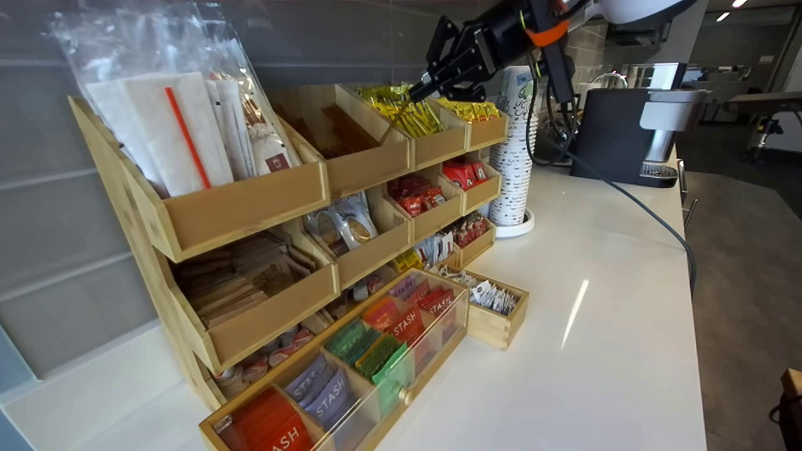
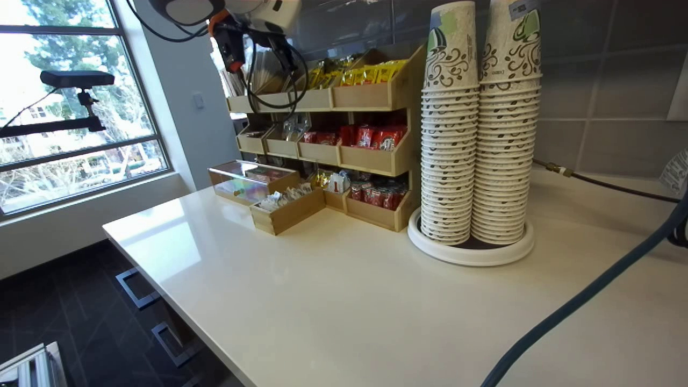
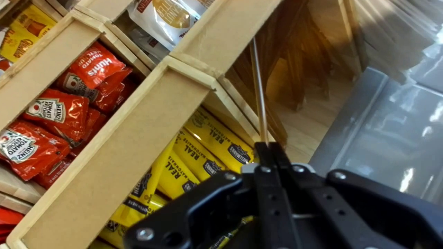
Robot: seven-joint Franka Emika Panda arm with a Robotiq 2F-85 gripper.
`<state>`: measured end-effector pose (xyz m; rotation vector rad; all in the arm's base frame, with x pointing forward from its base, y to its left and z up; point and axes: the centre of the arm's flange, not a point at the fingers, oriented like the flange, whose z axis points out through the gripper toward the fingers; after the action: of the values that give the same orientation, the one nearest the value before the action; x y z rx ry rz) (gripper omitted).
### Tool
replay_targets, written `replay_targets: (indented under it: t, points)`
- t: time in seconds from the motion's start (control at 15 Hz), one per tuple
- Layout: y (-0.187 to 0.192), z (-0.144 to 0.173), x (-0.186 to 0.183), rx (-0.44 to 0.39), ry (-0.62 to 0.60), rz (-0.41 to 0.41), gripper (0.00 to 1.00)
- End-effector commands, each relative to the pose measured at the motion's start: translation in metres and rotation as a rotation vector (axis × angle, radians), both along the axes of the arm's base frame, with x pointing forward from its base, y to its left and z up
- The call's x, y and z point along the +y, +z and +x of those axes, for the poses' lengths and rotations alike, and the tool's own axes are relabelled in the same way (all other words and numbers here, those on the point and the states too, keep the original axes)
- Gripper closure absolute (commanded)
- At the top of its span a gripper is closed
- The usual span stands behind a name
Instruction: Put one stirrer on the countertop.
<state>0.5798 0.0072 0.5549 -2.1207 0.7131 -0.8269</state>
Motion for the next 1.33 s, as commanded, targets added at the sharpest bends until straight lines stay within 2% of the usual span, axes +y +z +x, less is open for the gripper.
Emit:
replay_targets:
  t: [0.0,0.47,1.0,1.27]
  points:
    - [0.013,-0.016,-0.013,-0.046,-0.018,0.070,0.99]
    - [0.026,-0.039,-0.037,-0.075,-0.030,0.134,0.99]
    - [0.006,-0.078,-0.046,0.019,0.170,0.123,0.99]
    - [-0.013,-0.099,-0.040,0.102,0.254,0.074,0.99]
